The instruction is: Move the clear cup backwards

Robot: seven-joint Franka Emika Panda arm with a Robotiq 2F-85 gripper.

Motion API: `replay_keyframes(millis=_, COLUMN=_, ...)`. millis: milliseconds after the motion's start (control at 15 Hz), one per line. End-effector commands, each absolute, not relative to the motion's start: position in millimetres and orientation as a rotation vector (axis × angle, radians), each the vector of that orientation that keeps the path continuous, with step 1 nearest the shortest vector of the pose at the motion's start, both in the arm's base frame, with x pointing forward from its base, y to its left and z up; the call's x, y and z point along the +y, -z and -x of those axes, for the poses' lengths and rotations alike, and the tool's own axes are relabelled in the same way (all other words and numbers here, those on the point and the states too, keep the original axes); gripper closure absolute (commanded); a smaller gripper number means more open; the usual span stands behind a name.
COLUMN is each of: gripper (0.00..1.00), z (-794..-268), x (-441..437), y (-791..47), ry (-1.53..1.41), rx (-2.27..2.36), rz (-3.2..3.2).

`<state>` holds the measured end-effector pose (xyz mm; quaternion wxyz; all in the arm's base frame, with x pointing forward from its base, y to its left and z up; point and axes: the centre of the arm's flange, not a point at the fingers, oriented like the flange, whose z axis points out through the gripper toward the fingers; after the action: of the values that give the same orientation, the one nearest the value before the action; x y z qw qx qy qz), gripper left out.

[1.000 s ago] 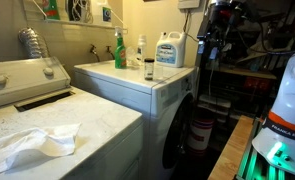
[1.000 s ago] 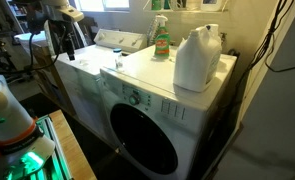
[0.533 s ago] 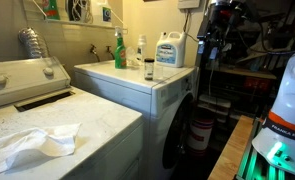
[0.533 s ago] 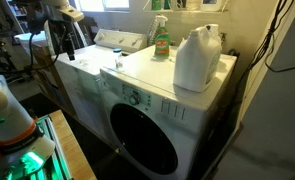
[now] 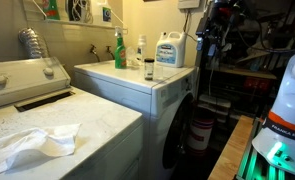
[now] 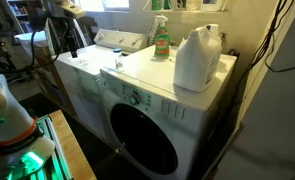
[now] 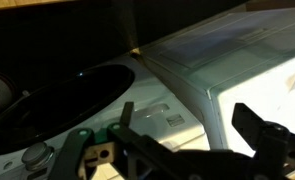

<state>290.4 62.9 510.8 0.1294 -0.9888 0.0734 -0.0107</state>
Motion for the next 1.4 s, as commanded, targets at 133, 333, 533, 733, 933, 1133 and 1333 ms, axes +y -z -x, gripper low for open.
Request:
replay_keyframes(millis=133, gripper=0.00, z=-325, x=43, y=-538, ry=0.099, rx=0.264, rz=2.873)
replay_keyframes(millis=333, gripper=0.00, z=-347, x=32, y=-547, ry=0.144, rx=0.302, rz=2.886)
replay_keyframes(millis=533, gripper=0.00, z=-363, x=15, y=-547, ry=0.163, rx=0.358, rz=2.889)
replay_keyframes(millis=733, gripper=0.00, z=-380, x=-6, y=-538, ry=0.197, rx=0.429, rz=2.896)
replay_keyframes(millis=933, gripper=0.00, z=-398, x=-21, y=-523, ry=0.226, rx=0.485, rz=2.893)
replay_keyframes(millis=1133, gripper=0.00, z=-415, x=-28, y=-507, ry=0.251, rx=0.519, rz=2.901)
replay_keyframes(millis=1333, gripper=0.00, z=-428, x=-27, y=-489, ry=0.225, rx=0.529, rz=2.925)
